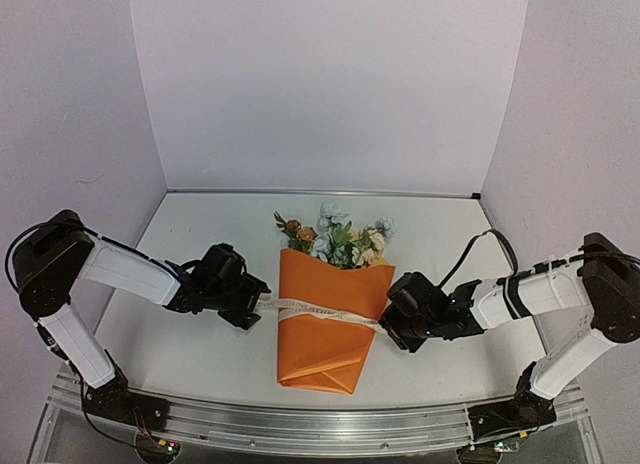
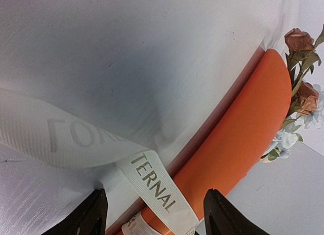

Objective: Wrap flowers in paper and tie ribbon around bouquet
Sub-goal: Tie the ribbon around the folded bouquet.

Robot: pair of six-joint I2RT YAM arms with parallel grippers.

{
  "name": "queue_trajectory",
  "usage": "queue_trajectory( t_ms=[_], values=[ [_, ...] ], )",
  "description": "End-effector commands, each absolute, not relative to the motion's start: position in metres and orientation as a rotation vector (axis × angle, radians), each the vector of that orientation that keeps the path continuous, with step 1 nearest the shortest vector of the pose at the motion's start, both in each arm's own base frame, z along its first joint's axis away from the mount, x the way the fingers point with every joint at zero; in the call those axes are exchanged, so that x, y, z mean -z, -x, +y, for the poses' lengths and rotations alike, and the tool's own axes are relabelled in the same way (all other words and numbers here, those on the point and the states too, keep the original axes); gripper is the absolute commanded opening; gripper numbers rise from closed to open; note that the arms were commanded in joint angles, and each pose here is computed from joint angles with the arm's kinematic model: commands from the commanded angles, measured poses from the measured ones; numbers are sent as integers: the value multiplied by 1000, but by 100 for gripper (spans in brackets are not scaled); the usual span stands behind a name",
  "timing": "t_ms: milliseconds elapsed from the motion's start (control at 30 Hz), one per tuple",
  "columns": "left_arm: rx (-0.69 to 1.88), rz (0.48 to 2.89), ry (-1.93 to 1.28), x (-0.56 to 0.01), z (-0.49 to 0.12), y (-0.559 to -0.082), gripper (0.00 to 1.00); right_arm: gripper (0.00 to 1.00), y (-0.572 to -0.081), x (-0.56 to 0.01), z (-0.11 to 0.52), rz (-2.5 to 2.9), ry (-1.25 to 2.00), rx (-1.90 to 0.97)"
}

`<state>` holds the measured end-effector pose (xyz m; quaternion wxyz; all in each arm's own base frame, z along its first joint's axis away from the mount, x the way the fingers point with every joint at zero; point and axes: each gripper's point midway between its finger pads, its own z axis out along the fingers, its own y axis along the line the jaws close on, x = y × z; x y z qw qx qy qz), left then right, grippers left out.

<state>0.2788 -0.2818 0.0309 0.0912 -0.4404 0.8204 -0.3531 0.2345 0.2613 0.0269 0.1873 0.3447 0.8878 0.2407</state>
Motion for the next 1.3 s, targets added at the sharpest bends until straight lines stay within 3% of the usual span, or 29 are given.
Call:
queue_trajectory(
  t_ms=[0, 100, 167, 733, 967, 1067, 1267],
  values=[
    [957, 2447, 1377, -8, -267, -268, 67, 22, -240, -31, 259, 2461, -972, -684],
    [953, 2448, 1383, -6, -266, -268, 66, 5, -241, -33, 255, 2450, -966, -682],
    [951, 2448, 1385, -4, -265, -267, 66, 0, -241, -35, 255, 2446, -963, -688],
    [963, 2479, 1428, 16, -272, -265, 59, 0, -248, -68, 259, 2410, -881, -728],
    [1038, 2468, 1461, 19, -284, -268, 51, 0, -249, -74, 264, 2415, -852, -748],
    [1060, 2447, 1497, 22, -285, -269, 45, 0, -249, -74, 265, 2418, -846, -749],
    [1102, 2421, 1518, 30, -284, -268, 24, 0, -248, -75, 261, 2413, -841, -742]
  ],
)
